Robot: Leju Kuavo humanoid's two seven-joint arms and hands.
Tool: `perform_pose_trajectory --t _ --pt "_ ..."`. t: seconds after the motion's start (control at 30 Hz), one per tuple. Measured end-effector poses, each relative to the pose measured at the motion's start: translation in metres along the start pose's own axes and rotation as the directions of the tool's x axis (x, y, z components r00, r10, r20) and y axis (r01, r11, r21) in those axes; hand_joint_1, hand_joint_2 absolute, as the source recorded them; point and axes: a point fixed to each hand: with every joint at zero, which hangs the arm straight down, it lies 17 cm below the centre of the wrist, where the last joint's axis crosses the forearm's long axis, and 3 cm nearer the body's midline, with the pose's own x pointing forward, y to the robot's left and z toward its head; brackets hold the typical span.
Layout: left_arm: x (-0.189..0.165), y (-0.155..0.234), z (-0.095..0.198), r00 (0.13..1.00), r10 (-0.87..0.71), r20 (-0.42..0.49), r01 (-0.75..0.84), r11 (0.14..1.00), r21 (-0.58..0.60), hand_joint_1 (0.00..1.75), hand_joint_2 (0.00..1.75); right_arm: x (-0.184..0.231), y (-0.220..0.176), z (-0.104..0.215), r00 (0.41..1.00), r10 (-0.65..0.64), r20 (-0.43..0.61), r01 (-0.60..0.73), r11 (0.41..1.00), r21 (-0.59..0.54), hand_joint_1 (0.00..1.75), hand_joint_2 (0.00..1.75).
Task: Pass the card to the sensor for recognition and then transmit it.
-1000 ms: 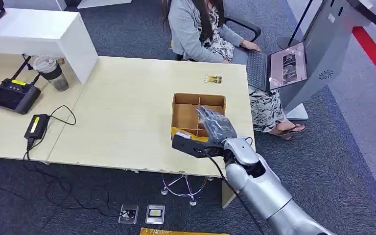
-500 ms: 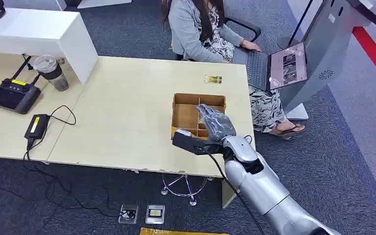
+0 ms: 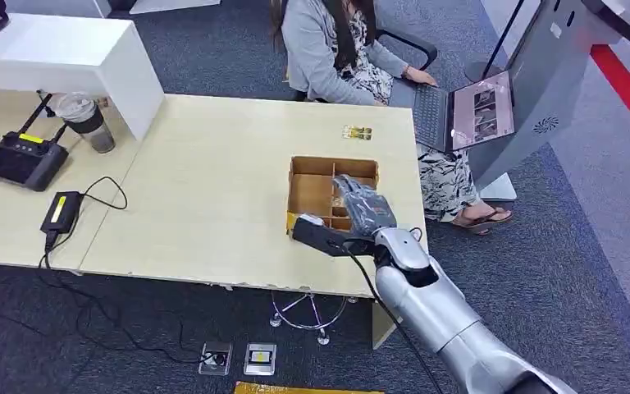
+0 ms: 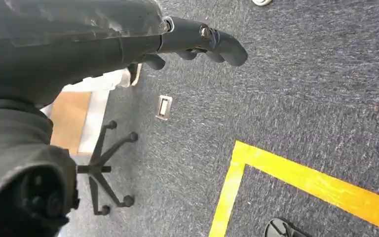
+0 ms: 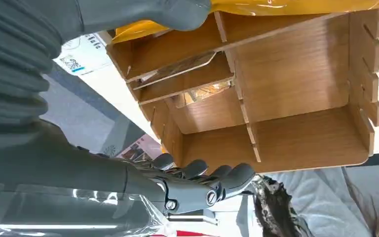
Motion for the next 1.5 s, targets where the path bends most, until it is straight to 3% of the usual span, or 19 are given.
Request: perform_pose_trajectory --t 0.63,0.67,0.7,1.5 --pt "0.000 0.000 0.000 1.000 0.000 0.002 0.000 1.000 0.000 0.00 0.00 -0.013 0.030 0.000 0.999 0.003 -0.035 -0.001 0.999 0.044 0.00 1.75" --pt "0.000 0.000 0.000 1.000 -0.001 0.001 0.001 1.000 0.000 0.00 0.00 -0.014 0.030 0.000 0.999 0.002 -0.034 -0.001 0.999 0.044 0.51 1.75" --pt "0.000 0.000 0.000 1.000 0.000 0.001 0.000 1.000 0.000 0.00 0.00 -0.013 0.031 0.000 0.999 0.000 -0.033 0.001 0.999 0.045 1.75 1.75" --pt "0.001 0.003 -0.001 1.000 -0.002 0.006 0.002 1.000 0.001 0.00 0.00 -0.018 0.050 0.003 1.000 -0.012 -0.024 0.014 0.997 0.070 1.75 1.75"
